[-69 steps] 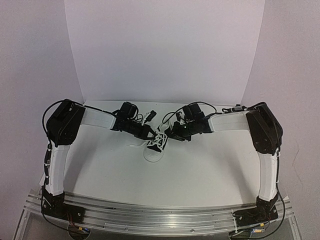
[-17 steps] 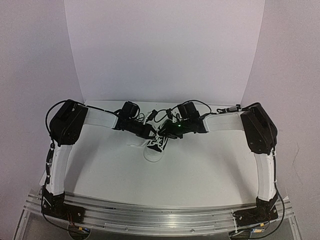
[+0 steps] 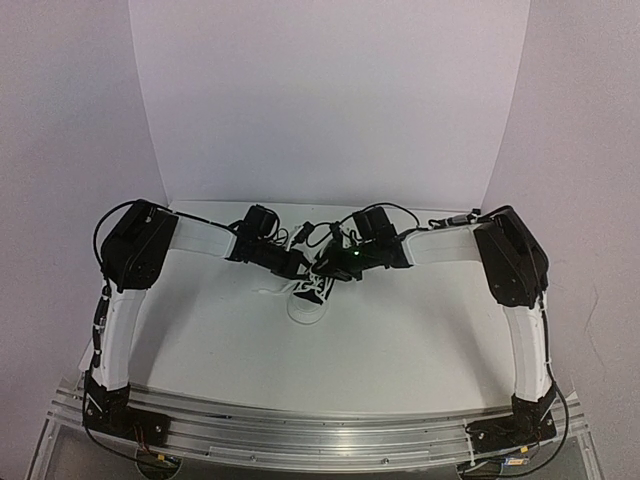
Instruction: Tie the shoes
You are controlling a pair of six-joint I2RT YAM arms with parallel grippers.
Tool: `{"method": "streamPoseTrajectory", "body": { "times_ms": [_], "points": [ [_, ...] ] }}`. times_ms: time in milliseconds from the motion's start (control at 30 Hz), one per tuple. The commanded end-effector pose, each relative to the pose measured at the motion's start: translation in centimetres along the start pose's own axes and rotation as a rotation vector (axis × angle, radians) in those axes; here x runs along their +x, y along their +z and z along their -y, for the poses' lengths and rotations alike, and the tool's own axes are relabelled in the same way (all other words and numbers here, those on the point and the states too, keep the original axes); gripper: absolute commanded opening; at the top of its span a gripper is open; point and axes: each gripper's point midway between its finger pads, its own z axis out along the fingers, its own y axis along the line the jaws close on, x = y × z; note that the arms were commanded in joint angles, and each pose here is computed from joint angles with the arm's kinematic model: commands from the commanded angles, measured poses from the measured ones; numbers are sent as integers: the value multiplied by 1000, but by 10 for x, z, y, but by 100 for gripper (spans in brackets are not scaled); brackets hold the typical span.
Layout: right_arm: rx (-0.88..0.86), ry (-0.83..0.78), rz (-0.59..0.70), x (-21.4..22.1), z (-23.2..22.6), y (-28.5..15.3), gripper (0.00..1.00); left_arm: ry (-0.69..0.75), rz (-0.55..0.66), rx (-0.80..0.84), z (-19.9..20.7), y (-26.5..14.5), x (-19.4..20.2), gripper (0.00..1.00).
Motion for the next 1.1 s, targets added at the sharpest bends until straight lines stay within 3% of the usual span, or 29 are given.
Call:
{"method": "streamPoseTrajectory", "body": {
  "times_ms": [0,167,400,933,1067],
  "points": [
    [-23,4,0,-4,-2,11,23,42,47,53,16,0,-21,0],
    [-18,11,-6,3,4,13,9,28,73,82,22,-1,-29,0],
    [-37,-8,18,-3,-4,7,0,19,66,82,20,1,-23,0],
    [8,-10,90,-14,-2,-18,0,91,49,44,13,-5,-26,5],
    [14,-13,113,-20,-5,-25,0,97,36,32,13,-7,-27,18]
  ]
}}
